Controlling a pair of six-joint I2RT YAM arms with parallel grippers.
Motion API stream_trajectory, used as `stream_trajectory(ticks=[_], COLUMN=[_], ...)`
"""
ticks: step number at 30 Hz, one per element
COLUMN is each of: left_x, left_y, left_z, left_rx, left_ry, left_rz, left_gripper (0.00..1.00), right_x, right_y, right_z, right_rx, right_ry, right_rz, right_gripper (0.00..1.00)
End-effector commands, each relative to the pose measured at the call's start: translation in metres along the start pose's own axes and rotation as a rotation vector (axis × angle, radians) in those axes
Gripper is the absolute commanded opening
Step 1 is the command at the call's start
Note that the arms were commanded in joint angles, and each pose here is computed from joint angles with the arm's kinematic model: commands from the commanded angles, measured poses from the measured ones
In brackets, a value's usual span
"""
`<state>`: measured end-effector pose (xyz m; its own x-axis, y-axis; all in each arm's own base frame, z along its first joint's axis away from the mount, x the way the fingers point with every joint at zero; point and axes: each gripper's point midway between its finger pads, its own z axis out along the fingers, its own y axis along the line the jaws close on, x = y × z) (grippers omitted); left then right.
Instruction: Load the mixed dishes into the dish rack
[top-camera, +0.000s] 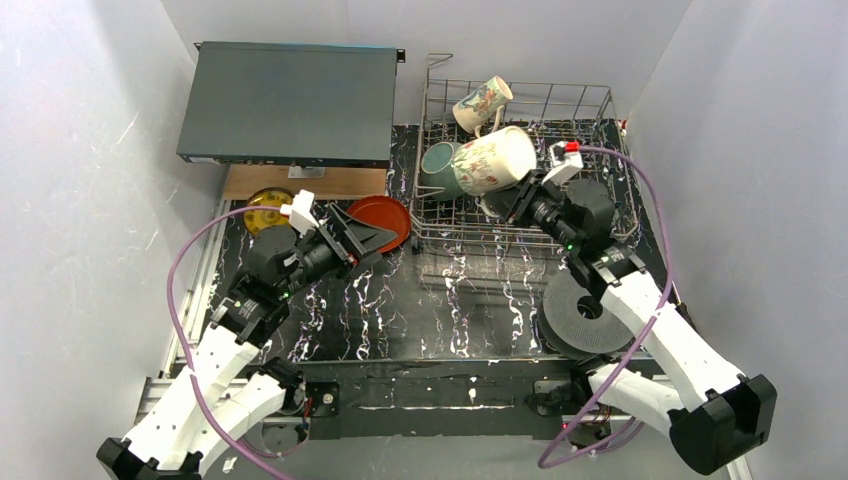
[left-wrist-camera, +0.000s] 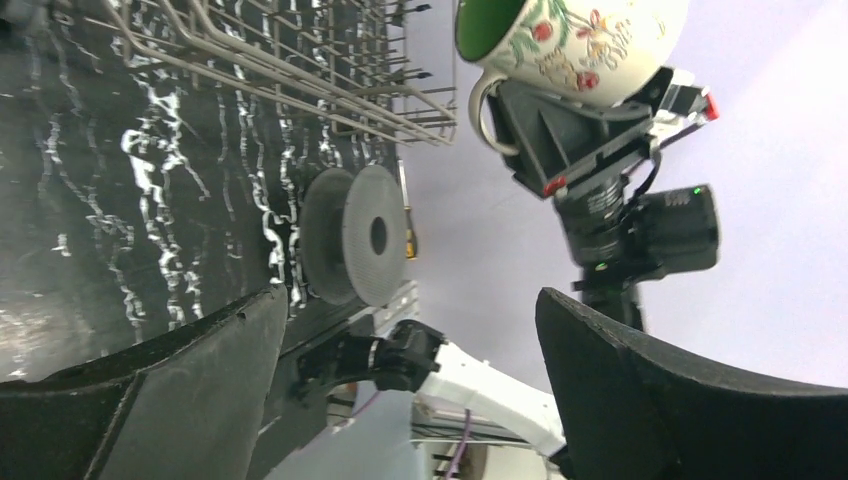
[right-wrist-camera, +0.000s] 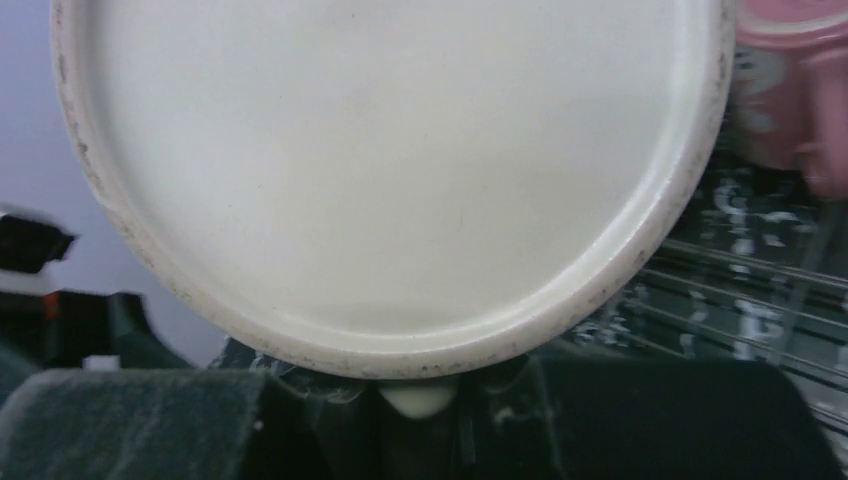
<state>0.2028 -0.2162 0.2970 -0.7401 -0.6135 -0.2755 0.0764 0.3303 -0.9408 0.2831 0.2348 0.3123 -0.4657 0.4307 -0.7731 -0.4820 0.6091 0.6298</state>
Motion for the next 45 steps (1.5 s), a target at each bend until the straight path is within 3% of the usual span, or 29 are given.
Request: stream_trajectory(ticks=[1,7,16,23,35,45], left_x=[0.001,-0.001,0.002,0.004,0.005,0.005], left_y=[0.012,0.008,0.011,0.01,0.011,0.01], left_z=[-0.015,-0.017,-0.014,-0.01,-0.007,-0.005], left_rx=[-0.103,-0.118,-0.123,-0.117,-0.121,-0.119], left_ry=[0.01,0.024,0.046,0.068,0.073,0.078], left_rz=[0.13,0.183,0.194,0.19,0.172,0.157], left_gripper=[0.95,0.96,0.96,0.97,0.97,0.97], right_x=[-0.09,-0.123,-0.162,-0.176,-0.148,-0.127], right_y=[-0.022,-0.082,-0.159,-0.196,-0.235,-0.242], right_z=[-0.018,-0.018,-0.001,0.022,0.05,0.058], right_rx=[0.161,0.379,0.659,0.711,0.72,0.697], right_ry=[-0.196,-0.221,-0.152,-0.1,0.024,0.087], right_rz=[-0.287,-0.408,-0.474,-0.461,-0.444,-0.441], right_gripper=[0.01,0.01,0.01,0.01,0.01,0.01])
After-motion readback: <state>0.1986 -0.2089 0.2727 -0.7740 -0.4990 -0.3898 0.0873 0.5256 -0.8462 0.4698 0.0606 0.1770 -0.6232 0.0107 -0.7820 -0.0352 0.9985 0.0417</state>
